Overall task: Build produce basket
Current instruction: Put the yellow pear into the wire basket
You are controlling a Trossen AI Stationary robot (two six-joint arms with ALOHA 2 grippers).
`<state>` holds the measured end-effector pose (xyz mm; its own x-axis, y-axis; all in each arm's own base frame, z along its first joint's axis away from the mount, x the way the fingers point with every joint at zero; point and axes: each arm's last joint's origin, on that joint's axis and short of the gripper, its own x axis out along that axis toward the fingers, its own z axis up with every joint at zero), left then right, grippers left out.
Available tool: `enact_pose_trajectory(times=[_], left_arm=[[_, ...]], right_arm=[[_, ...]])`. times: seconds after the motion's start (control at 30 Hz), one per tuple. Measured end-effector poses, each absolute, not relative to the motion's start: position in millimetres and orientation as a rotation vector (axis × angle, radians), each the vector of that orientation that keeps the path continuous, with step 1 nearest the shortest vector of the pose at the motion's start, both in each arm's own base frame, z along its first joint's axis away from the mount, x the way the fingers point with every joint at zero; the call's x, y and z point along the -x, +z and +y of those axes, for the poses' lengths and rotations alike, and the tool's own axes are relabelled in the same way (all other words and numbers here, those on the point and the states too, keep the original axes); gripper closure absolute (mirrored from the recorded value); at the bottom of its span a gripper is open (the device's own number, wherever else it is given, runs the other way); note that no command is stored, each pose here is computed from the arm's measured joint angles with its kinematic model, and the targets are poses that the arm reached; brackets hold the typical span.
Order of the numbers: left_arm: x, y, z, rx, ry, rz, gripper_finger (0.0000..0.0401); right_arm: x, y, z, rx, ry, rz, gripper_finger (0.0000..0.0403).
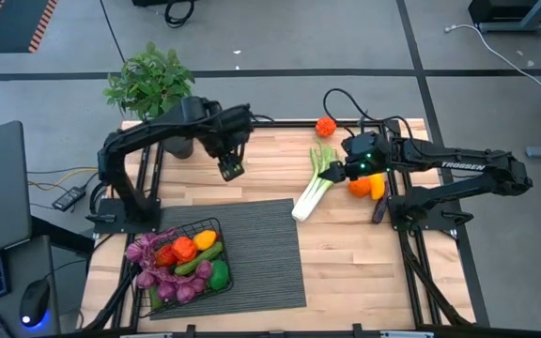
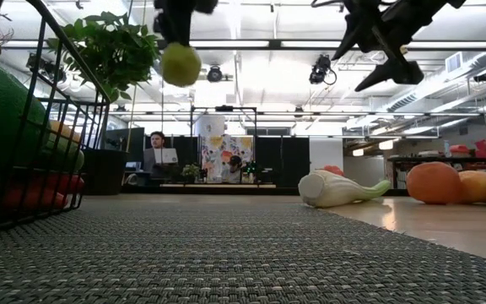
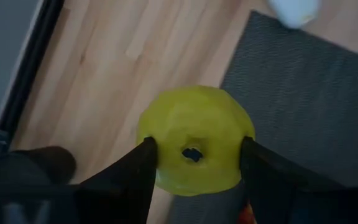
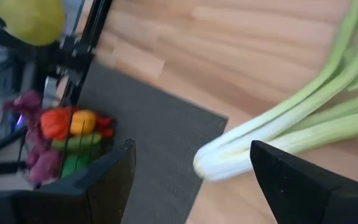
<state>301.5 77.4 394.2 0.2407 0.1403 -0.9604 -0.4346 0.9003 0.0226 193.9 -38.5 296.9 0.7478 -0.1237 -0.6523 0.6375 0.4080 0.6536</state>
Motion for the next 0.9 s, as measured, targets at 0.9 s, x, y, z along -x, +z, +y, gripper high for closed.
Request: enact_pose_trajectory(times=[0.9], left_arm=[[-215,361,-93,0.715,0.656,1.289,0.0194]], right_arm=[[-199,295,1,-0.773,-0.343,0.667,0.0085]])
